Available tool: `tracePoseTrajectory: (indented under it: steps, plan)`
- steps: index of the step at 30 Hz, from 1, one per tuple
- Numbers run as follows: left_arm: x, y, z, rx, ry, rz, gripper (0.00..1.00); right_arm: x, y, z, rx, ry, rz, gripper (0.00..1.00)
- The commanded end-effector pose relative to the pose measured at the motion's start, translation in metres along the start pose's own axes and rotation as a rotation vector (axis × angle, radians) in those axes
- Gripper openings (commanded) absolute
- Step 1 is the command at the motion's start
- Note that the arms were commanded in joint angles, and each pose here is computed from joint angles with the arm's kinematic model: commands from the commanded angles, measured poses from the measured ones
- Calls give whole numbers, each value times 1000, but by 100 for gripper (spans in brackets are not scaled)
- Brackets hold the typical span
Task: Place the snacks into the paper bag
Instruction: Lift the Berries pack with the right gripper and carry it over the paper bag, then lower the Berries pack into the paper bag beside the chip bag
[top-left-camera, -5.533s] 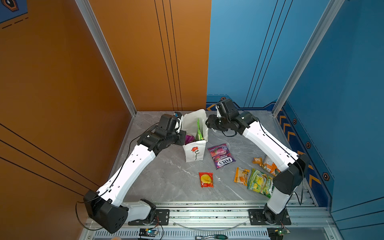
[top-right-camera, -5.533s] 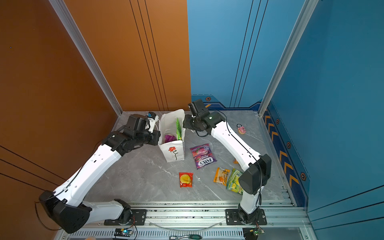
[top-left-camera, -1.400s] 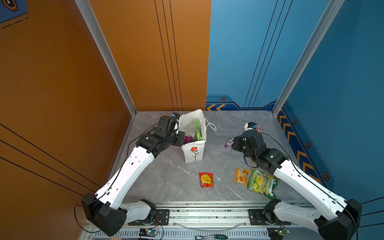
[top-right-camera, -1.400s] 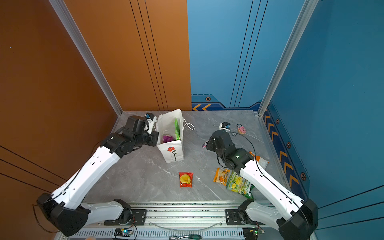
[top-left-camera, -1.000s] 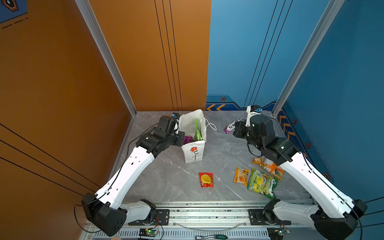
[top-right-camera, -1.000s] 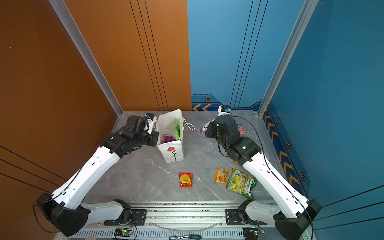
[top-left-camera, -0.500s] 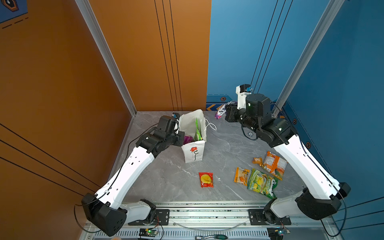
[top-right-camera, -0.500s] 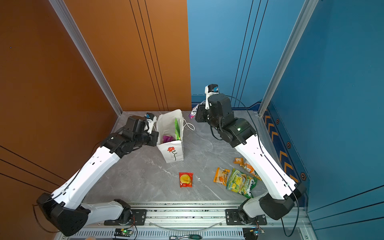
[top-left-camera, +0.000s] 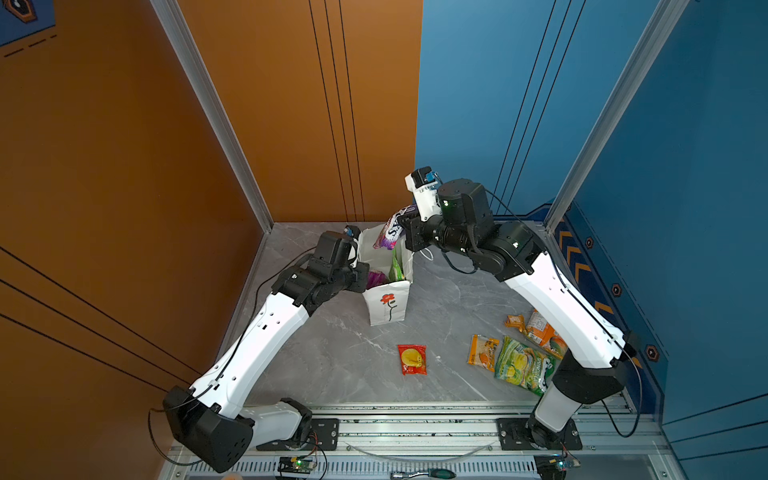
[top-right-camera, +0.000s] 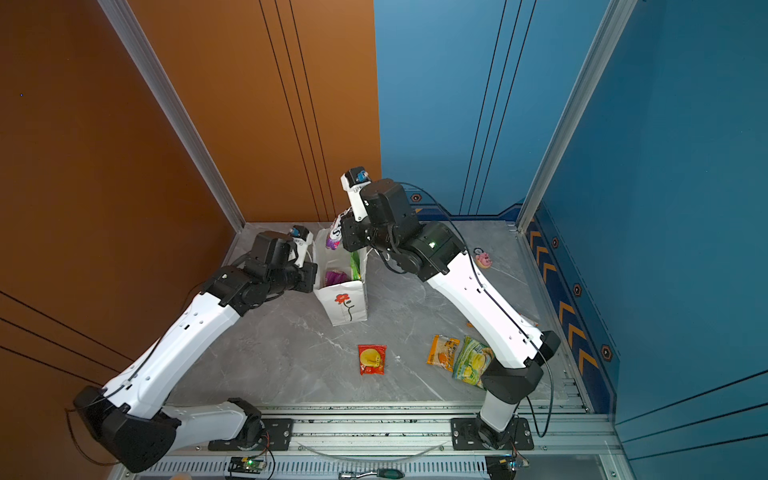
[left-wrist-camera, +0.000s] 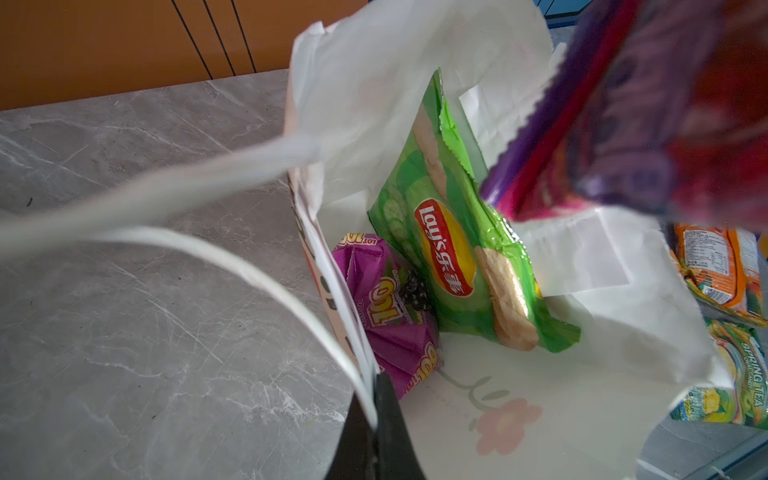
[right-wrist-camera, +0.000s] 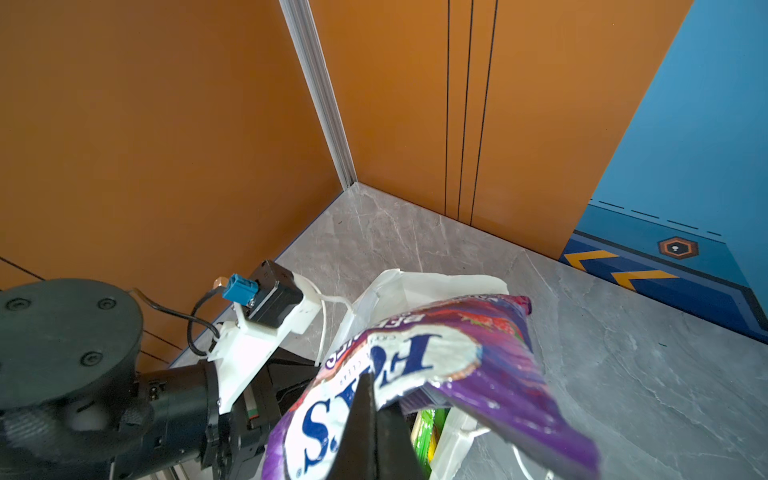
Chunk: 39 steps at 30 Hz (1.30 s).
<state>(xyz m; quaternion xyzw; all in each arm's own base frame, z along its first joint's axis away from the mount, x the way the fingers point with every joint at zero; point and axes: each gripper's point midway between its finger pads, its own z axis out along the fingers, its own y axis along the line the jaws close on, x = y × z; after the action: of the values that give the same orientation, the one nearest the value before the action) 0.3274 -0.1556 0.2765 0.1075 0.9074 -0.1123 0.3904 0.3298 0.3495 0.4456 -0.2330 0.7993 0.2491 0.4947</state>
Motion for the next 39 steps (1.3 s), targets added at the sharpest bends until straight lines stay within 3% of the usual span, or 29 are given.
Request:
tracePoseTrajectory:
  steps: [1, 15, 24, 34, 39]
  plan:
    - [-19, -2, -14, 5, -92, -3, 0, 0, 9, -4, -16, 19, -82, 0]
    - [-19, -1, -15, 3, -97, -7, 0, 31, 25, 27, -117, 140, -171, 0]
    - [-20, -3, -15, 8, -97, -6, 0, 41, 23, 46, -158, 174, -161, 0]
    - [-19, -2, -15, 8, -97, -8, 0, 57, 8, 73, -131, 226, -130, 0]
    - [-20, -3, -14, 11, -95, -6, 0, 66, -15, 90, -43, 250, -82, 0]
